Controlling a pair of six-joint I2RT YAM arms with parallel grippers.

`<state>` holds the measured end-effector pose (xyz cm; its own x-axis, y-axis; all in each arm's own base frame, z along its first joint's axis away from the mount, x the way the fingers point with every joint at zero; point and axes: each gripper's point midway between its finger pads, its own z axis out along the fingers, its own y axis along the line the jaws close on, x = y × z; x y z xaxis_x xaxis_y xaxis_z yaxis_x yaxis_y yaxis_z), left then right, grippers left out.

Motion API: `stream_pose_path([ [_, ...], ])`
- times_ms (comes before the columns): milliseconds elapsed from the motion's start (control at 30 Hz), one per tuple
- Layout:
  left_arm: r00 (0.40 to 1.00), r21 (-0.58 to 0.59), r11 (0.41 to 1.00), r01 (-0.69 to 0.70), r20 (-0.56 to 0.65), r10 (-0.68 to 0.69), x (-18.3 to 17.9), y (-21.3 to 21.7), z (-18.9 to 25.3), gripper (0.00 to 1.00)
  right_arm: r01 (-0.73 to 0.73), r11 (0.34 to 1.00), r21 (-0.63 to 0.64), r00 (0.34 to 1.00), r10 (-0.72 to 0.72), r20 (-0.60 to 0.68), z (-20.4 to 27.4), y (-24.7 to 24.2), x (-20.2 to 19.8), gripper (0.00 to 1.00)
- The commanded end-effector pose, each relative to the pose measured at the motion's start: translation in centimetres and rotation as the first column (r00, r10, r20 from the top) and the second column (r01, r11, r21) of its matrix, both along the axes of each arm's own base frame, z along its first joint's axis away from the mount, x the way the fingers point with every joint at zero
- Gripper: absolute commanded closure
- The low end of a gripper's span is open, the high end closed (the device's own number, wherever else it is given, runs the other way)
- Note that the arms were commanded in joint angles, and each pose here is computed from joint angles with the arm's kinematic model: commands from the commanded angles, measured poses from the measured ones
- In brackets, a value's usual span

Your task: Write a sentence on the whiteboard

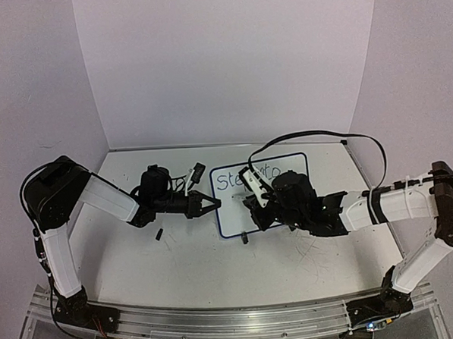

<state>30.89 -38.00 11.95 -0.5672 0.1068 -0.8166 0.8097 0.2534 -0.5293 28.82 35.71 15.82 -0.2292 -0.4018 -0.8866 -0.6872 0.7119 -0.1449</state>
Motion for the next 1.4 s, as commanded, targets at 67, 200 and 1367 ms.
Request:
stream_pose_path([
  [67,0.999,0.015,1.000,-0.027,0.041,0.027,0.7,-0.1,-0.1,1.00,0.038,0.999,0.024,0.999,-0.038,0.019,0.6,0.4,0.8,1.00],
  [200,0.999,0.017,0.999,-0.027,0.039,0.026,0.7,-0.1,-0.2,1.00,0.031,0.999,0.026,0.999,-0.031,0.014,0.5,0.6,0.8,1.00],
  [1367,0.999,0.028,0.999,-0.032,0.045,0.031,0.6,0.4,-0.2,1.00,0.036,0.999,0.023,0.999,-0.036,-0.008,-0.4,1.7,1.4,1.00],
])
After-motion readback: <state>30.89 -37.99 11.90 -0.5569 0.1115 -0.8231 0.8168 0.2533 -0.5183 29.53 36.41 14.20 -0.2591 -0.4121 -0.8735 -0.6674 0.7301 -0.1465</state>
